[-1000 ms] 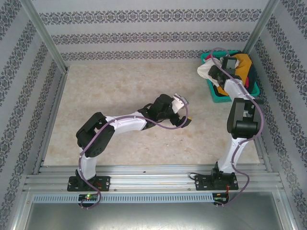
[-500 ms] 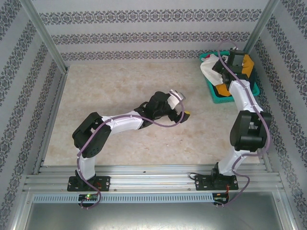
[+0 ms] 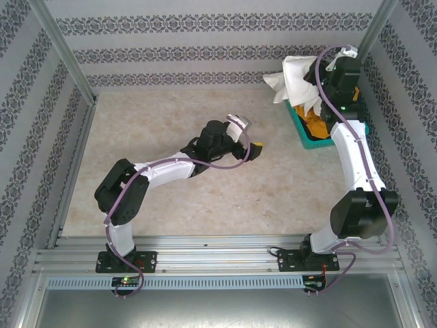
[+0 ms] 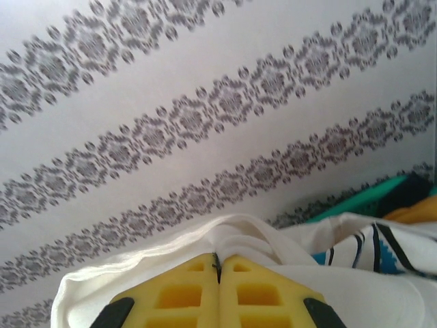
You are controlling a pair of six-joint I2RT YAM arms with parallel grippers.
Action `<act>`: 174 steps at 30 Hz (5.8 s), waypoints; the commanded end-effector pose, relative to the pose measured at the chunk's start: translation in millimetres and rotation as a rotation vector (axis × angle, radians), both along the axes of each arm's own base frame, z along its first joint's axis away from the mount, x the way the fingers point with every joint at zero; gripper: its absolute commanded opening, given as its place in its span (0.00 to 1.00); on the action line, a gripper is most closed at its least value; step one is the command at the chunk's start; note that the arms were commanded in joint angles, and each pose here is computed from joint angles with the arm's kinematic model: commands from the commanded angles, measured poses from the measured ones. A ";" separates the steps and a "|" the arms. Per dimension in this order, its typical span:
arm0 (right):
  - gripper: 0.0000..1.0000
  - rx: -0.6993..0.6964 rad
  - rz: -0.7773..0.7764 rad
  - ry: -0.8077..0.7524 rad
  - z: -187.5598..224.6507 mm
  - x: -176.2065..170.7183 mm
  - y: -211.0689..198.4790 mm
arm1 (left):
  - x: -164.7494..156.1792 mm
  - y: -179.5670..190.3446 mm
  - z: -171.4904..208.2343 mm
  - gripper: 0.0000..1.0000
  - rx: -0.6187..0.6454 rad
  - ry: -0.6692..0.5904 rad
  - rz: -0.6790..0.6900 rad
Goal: Fold and stack the t-shirts
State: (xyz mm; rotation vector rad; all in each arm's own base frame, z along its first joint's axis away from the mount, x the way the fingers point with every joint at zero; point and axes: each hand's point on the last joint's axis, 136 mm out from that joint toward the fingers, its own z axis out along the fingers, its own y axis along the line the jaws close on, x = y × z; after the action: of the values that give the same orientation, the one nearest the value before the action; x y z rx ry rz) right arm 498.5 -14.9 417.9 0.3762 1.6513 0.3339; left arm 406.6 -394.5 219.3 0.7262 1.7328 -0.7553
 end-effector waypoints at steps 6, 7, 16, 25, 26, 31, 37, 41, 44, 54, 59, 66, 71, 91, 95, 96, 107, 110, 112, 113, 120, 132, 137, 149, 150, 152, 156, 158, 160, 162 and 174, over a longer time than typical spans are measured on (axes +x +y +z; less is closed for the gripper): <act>0.00 -0.026 0.150 -0.306 125.6 -33.2 42.2 | 5.9 27.7 46.8 1.00 -0.077 -0.037 0.053; 0.00 -0.024 0.179 -0.316 131.4 -35.0 49.5 | 7.7 32.3 48.9 1.00 -0.070 -0.037 0.071; 0.00 0.009 0.507 -0.304 133.2 -40.0 147.5 | 17.2 73.0 63.9 1.00 -0.047 -0.046 0.196; 0.00 0.077 0.740 -0.185 84.1 -32.9 248.7 | 16.8 121.4 59.5 1.00 -0.146 0.021 0.308; 0.00 0.087 0.754 -0.165 75.1 -31.0 257.2 | 14.8 125.8 56.8 1.00 -0.144 0.031 0.318; 0.08 0.148 0.799 -0.078 44.8 -20.8 279.3 | 8.1 141.6 46.3 1.00 -0.139 0.059 0.354; 0.72 0.163 0.771 0.027 3.6 -6.6 278.2 | 9.9 152.2 36.2 1.00 -0.160 0.091 0.416; 0.87 0.167 0.566 0.103 -29.0 6.6 227.3 | 12.8 163.9 24.6 1.00 -0.210 0.155 0.506; 0.88 0.141 0.348 0.208 -72.4 12.7 167.1 | 15.3 173.7 11.7 1.00 -0.216 0.223 0.585; 0.87 0.095 0.213 0.526 -218.3 18.8 100.9 | 23.7 208.8 -59.1 1.00 -0.175 0.505 0.911; 0.89 0.089 0.160 0.630 -266.8 29.0 91.9 | 29.4 205.9 -80.5 1.00 -0.231 0.601 0.957; 0.89 0.127 0.027 0.707 -301.9 33.2 36.2 | 37.4 190.9 -103.8 1.00 -0.212 0.715 0.936; 0.89 0.134 0.143 0.667 -286.3 34.8 56.4 | 42.7 178.0 -118.8 1.00 -0.191 0.765 0.902; 0.88 0.078 0.555 0.748 -329.1 -8.6 203.5 | 21.7 171.4 -172.4 0.67 -0.128 0.966 0.960; 0.83 0.094 0.602 0.759 -333.8 -10.5 214.9 | 5.5 180.8 -160.8 0.85 -0.097 0.976 0.976; 0.83 0.095 0.617 0.756 -333.5 -10.9 219.6 | -0.1 183.7 -157.2 0.89 -0.089 0.975 0.985; 0.82 0.116 0.675 0.759 -337.6 -13.4 243.5 | -2.8 167.4 -165.4 0.70 -0.185 1.063 0.966; 0.82 0.118 0.679 0.755 -335.9 -12.5 243.9 | 0.9 165.3 -171.7 0.63 -0.169 1.074 0.973; 0.81 0.118 0.683 0.751 -333.7 -12.7 244.3 | 2.1 164.7 -175.6 0.58 -0.161 1.072 0.974; 0.81 0.119 0.684 0.750 -332.6 -13.1 244.5 | 3.2 164.1 -177.2 0.55 -0.158 1.071 0.972; 0.81 0.118 0.694 0.755 -334.2 -16.4 244.7 | 10.9 163.6 -184.5 0.47 -0.127 1.066 0.974; 0.18 0.136 0.647 0.746 -333.5 -10.5 238.7 | 13.5 178.5 -170.3 0.00 -0.096 1.000 0.988; 0.00 0.135 0.570 0.658 -294.3 0.0 215.4 | 19.6 199.4 -134.2 0.00 -0.124 0.902 1.008; 0.00 0.191 0.362 0.097 -30.4 -17.5 132.0 | 53.9 301.3 61.1 0.00 -0.335 0.564 1.058; 0.00 0.187 0.350 0.049 -9.0 -25.5 126.0 | 53.9 308.0 78.5 0.00 -0.348 0.539 1.057; 0.00 0.171 0.312 -0.049 33.9 -46.7 111.8 | 50.1 325.3 113.2 0.00 -0.348 0.499 1.064; 0.00 0.152 0.245 -0.195 94.0 -89.8 89.0 | 35.3 348.6 173.1 0.00 -0.310 0.392 1.070; 0.00 0.144 0.221 -0.261 119.8 -112.8 81.0 | 24.6 356.8 201.7 0.00 -0.298 0.327 1.078; 0.00 0.139 0.200 -0.311 139.5 -132.0 74.9 | 14.4 362.0 225.0 0.00 -0.304 0.273 1.082; 0.00 0.134 0.187 -0.354 155.2 -147.2 70.4 | 6.0 365.4 243.2 0.00 -0.320 0.231 1.082; 0.00 0.144 0.251 -0.339 153.4 -105.9 89.9 | 26.6 369.4 243.9 0.00 -0.347 0.217 1.085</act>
State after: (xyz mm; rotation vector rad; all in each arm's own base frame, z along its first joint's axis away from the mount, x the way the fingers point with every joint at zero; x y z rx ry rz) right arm 376.2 66.8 563.2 0.2327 1.3732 0.6514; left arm 418.5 -36.5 471.3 -0.5383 1.7902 -0.3820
